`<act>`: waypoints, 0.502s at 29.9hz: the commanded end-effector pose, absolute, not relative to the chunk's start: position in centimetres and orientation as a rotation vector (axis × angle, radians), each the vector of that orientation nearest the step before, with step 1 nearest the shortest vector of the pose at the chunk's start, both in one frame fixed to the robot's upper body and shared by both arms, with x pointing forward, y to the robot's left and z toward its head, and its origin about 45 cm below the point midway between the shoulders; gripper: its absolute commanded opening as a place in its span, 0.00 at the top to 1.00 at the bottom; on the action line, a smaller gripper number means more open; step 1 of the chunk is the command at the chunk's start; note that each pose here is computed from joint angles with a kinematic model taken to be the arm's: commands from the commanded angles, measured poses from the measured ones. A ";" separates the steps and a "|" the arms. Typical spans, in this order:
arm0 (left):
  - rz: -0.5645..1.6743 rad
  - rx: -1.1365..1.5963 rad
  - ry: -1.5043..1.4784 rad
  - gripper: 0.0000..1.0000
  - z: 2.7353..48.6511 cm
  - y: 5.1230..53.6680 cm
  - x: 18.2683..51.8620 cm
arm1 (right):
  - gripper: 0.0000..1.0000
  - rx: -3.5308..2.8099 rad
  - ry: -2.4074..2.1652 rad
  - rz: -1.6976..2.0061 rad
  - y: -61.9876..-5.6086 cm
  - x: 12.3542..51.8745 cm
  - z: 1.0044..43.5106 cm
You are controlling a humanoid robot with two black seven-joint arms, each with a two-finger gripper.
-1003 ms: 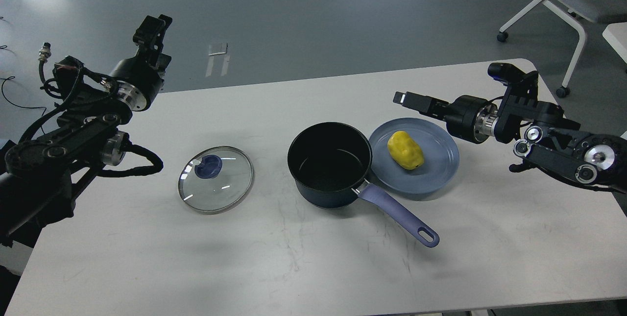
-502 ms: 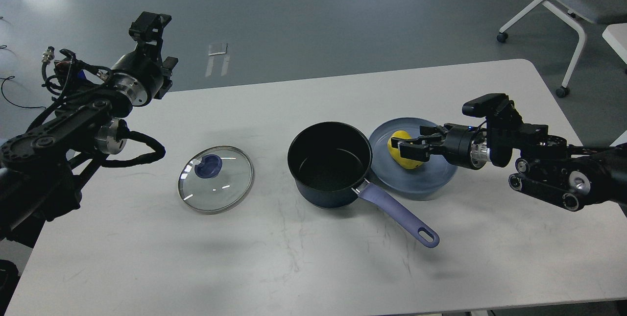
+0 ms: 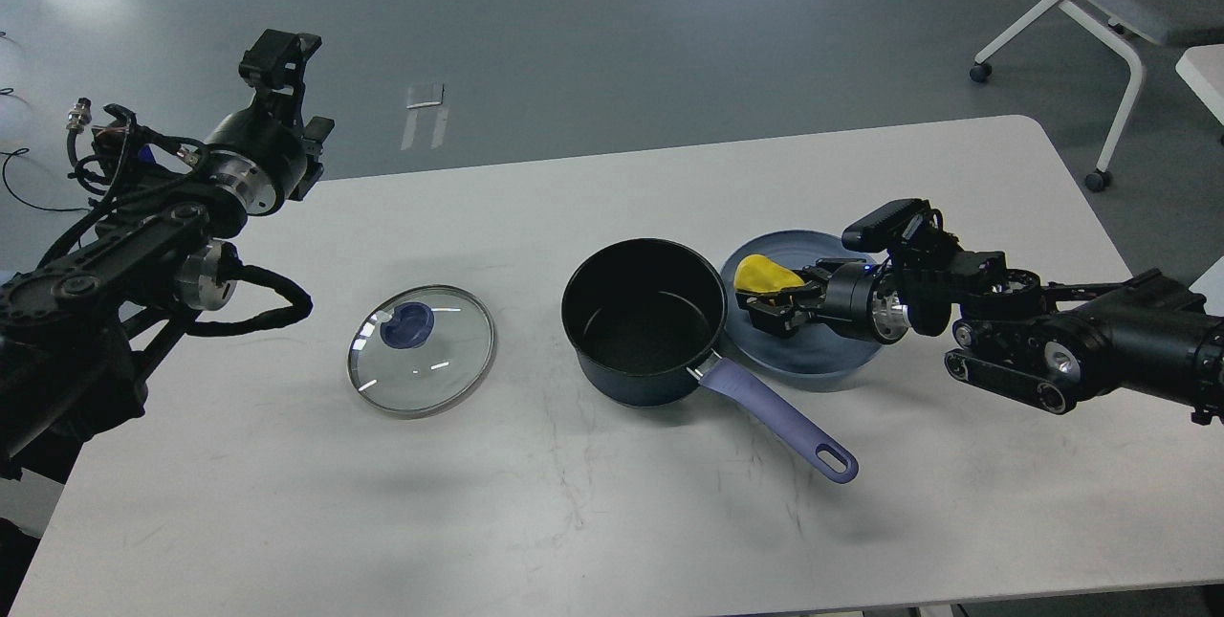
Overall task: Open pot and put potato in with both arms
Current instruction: 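Grasp the yellow potato with the right gripper and lift it, then carry the potato over the saucepan and release it inside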
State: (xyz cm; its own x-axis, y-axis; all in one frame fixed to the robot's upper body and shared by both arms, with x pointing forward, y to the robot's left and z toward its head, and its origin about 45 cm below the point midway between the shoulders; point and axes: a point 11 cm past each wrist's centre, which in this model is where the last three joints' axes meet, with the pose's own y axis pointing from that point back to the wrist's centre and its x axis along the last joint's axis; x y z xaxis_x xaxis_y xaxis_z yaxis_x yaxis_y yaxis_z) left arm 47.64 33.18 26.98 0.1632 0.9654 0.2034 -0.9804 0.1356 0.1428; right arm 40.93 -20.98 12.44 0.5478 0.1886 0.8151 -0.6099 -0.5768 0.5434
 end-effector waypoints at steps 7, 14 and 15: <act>1.404 0.271 -0.057 0.01 26.3 32.9 47.5 | 0.75 1.898 -0.364 1.379 -17.2 44.3 20.4; 1.403 0.269 -0.055 0.01 26.3 32.8 47.5 | 0.73 2.028 -0.060 1.491 -9.8 41.2 19.8; 1.404 0.270 -0.054 0.01 26.3 32.8 47.5 | 0.72 2.030 -0.031 1.490 -9.4 40.8 19.3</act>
State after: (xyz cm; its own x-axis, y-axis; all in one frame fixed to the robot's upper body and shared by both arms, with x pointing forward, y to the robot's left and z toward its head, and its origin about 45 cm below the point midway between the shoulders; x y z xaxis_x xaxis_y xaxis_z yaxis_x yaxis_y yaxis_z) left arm 47.47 32.81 26.32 0.1707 0.9653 0.1975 -0.9779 0.1414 0.1539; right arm 42.13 -11.01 20.36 0.3638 0.2684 0.8920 -0.4401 -0.7944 0.4186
